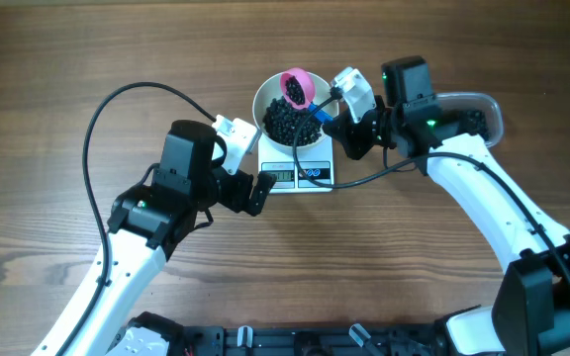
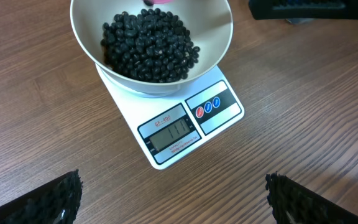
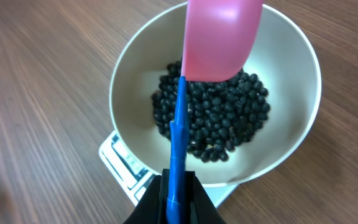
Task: Scoop item into bowl and weigh 150g on scale
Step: 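Lift the filled scoop and carry it left over the white bowl, then tip the scoop over the bowl to pour the beans in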
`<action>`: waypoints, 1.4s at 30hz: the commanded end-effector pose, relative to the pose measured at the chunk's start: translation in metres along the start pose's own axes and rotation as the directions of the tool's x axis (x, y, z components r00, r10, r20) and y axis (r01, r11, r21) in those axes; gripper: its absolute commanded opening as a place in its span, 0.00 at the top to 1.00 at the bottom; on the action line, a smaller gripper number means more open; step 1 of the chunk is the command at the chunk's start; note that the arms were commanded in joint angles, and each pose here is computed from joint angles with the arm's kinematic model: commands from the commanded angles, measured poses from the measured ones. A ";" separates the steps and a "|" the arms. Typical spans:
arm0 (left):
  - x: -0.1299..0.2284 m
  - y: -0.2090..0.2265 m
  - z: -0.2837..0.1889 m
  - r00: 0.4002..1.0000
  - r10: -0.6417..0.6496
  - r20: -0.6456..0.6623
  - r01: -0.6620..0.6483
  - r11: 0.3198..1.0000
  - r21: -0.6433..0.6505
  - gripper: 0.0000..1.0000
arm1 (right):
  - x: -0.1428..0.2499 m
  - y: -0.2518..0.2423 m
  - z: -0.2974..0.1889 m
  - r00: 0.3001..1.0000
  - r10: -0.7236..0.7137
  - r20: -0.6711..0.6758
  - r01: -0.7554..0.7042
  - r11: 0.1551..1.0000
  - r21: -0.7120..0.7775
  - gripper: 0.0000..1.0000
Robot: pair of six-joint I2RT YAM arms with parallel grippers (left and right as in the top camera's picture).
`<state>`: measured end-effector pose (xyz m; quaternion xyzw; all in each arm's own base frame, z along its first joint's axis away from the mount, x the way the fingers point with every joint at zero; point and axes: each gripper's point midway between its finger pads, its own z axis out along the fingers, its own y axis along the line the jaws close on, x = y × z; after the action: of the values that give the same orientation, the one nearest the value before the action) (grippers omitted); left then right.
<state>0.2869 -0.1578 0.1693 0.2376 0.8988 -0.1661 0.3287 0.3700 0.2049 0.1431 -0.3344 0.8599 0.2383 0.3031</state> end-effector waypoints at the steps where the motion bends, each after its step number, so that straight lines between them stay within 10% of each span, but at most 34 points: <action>1: 0.003 -0.002 0.003 1.000 0.011 -0.012 -0.011 1.000 0.012 0.00 | 0.003 -0.005 0.005 0.994 -0.108 -0.034 0.109 0.993 0.046 0.96; 42: 0.003 -0.002 0.003 1.000 0.011 -0.012 -0.011 1.000 0.012 0.00 | 0.007 -0.008 0.006 0.992 -0.109 -0.061 0.114 0.991 0.076 0.96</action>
<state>0.2869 -0.1578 0.1693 0.2376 0.8988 -0.1661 0.3287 0.3710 0.1984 0.1339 -0.3703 0.8593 0.1792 0.3040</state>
